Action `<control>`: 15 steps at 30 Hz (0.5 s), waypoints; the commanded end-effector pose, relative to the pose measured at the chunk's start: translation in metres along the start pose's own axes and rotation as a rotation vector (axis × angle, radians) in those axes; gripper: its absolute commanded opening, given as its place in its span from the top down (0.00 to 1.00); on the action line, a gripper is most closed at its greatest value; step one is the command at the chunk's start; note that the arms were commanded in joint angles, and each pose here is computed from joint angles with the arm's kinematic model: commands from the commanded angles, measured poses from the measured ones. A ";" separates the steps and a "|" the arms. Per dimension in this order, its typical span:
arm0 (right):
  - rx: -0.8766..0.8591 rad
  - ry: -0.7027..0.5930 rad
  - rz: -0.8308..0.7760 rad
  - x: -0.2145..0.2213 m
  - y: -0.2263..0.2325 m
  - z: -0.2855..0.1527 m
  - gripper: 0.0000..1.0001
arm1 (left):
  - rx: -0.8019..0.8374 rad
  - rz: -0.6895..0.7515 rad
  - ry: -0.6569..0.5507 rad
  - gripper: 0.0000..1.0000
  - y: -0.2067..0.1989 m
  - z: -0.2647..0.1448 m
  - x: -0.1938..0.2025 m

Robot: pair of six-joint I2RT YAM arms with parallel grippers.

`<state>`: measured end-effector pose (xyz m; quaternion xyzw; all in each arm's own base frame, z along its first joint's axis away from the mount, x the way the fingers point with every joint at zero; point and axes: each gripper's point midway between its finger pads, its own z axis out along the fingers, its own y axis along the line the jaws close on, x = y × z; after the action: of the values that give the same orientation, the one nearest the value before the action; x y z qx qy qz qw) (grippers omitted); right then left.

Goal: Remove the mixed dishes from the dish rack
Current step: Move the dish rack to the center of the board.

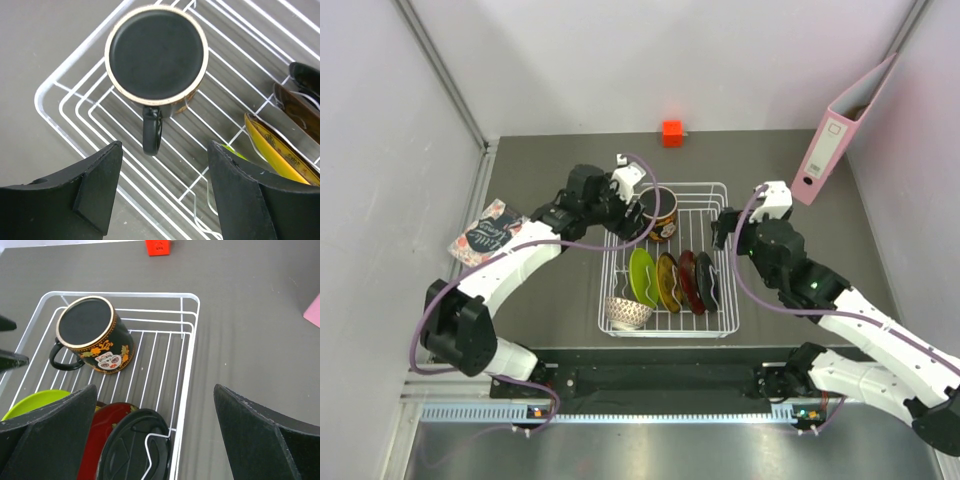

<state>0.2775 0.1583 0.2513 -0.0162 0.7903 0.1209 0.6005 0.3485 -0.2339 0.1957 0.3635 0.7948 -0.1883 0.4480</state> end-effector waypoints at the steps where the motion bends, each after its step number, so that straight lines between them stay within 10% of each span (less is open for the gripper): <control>1: 0.105 -0.021 0.046 -0.004 -0.015 -0.002 0.00 | -0.138 -0.047 -0.072 0.26 0.021 0.000 -0.013; 7: 0.238 0.070 0.139 0.017 -0.039 0.009 0.00 | -0.736 -0.518 -0.153 0.33 0.110 -0.053 -0.004; 15: 0.263 0.193 0.172 0.057 -0.053 0.031 0.11 | -0.594 -0.735 0.001 0.34 0.082 -0.043 0.049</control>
<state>0.2965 0.1130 0.1906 0.1088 0.8429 0.0460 0.5249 0.3860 -0.1222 0.1769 -0.0427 0.8916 -0.0518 0.4478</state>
